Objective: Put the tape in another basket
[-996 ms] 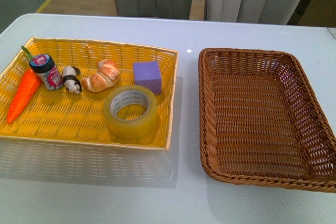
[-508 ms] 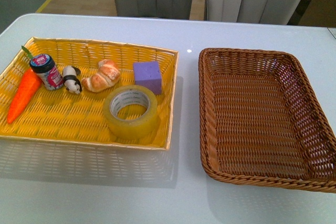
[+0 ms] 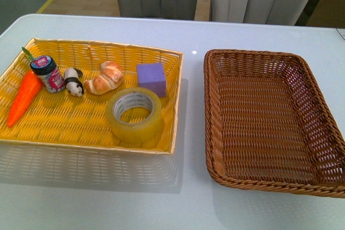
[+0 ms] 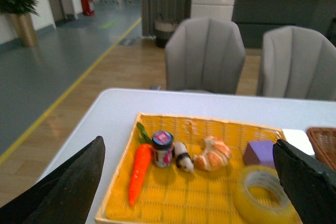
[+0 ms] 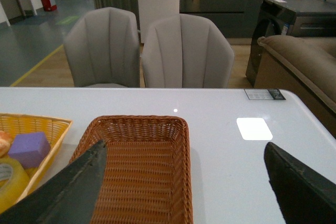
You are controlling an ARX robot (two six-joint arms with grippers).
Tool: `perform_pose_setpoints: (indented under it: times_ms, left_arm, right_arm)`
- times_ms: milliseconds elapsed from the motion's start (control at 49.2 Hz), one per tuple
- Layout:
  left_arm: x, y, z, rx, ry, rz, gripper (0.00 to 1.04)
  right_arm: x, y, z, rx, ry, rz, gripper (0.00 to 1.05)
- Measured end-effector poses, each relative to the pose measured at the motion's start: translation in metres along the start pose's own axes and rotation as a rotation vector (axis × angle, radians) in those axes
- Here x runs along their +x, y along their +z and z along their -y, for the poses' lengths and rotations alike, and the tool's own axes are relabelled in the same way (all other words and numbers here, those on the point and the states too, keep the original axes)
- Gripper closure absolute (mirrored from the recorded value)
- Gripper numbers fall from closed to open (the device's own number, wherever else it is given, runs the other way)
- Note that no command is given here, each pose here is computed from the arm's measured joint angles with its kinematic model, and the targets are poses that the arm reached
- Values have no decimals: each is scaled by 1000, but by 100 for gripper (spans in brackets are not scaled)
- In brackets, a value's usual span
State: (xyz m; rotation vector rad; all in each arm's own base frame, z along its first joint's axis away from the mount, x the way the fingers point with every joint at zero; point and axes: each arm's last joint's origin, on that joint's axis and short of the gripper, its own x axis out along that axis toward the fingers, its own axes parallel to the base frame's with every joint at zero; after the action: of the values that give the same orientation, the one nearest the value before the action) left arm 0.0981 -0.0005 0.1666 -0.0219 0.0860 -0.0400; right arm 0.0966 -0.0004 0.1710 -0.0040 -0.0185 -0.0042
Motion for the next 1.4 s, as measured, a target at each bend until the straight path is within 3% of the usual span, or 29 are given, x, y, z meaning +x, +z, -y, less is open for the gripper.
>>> perform_pose_setpoints:
  times_ms: [41,81,142,366,528,894,1402]
  left_arm:
    - [1,2,2,-48,-61,-228,9]
    - [8,5,3,-75,-79,-416,9]
    - [21,8,6,-82,-95,-507,9]
    - [81,20,24,-50,-162,-521,9]
    - [130,15,37,-45,-167,-541,9]
    - [227,-42,62,-84,-115,-736,9]
    - [303,-98,101,-38,-96,-867,9]
  right_arm:
    - [0,0,0,1,0,0,7]
    - [0,0,0,1,1,1,9]
    - [0,0,0,1,2,1,9]
    - [0,0,0,1,2,1,9]
    - [0,0,0,1,2,1,9]
    - [0,0,0,1,2,1,9]
    - [0,0,0,1,2,1,9]
